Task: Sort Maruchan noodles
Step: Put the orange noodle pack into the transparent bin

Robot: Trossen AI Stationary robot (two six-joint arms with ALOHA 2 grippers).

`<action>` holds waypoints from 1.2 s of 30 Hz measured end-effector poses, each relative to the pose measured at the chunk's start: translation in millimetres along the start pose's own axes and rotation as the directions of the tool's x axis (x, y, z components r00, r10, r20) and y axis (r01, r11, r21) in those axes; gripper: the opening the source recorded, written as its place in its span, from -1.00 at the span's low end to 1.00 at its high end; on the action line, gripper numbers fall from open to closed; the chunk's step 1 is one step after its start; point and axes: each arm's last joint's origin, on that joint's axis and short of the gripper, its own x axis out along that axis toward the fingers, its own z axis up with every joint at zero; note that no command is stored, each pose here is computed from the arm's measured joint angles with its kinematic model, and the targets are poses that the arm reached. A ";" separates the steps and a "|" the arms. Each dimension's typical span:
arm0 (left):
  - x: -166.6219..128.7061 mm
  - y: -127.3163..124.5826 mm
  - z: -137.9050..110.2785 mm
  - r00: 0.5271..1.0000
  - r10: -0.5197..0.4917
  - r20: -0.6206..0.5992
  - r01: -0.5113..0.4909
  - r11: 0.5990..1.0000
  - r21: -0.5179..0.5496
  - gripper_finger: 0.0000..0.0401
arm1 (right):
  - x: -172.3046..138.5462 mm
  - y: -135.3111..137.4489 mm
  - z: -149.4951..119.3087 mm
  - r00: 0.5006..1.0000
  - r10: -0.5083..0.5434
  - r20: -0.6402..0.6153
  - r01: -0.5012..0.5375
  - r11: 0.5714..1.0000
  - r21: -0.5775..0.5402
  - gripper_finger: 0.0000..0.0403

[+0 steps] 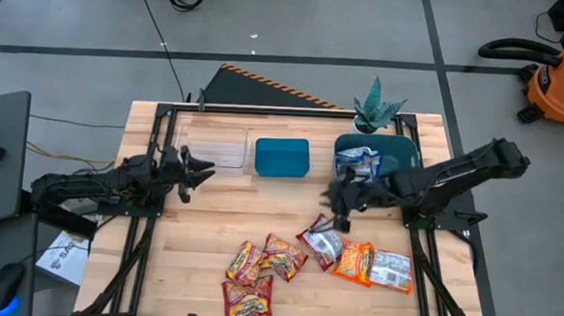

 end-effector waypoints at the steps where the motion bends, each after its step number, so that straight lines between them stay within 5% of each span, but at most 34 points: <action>1: 0.0 0.4 0.3 1.000 0.015 0.007 -0.015 1.000 -0.006 -0.29 | 3.9 3.6 -2.1 0.999 0.029 -0.026 -0.029 0.999 -0.015 -0.42; 5: 0.0 1.2 1.1 0.999 0.048 0.023 -0.047 0.999 -0.027 -0.29 | 20.8 14.4 -17.0 0.978 0.093 -0.187 -0.094 0.996 0.002 -0.42; 13: -0.3 3.8 2.1 0.989 0.139 0.056 -0.139 0.990 -0.004 -0.29 | 39.6 34.8 -48.3 0.834 0.189 -0.519 -0.138 0.981 0.135 -0.42; 22: -0.6 5.4 2.6 0.979 0.192 0.074 -0.192 0.981 -0.006 -0.29 | 37.5 57.7 -60.3 0.787 0.223 -0.575 -0.195 0.975 0.110 -0.42; 36: -0.6 5.4 2.6 0.979 0.192 0.074 -0.193 0.981 0.005 -0.29 | 53.5 64.4 -72.6 0.768 0.149 -0.623 -0.124 0.989 0.083 -0.43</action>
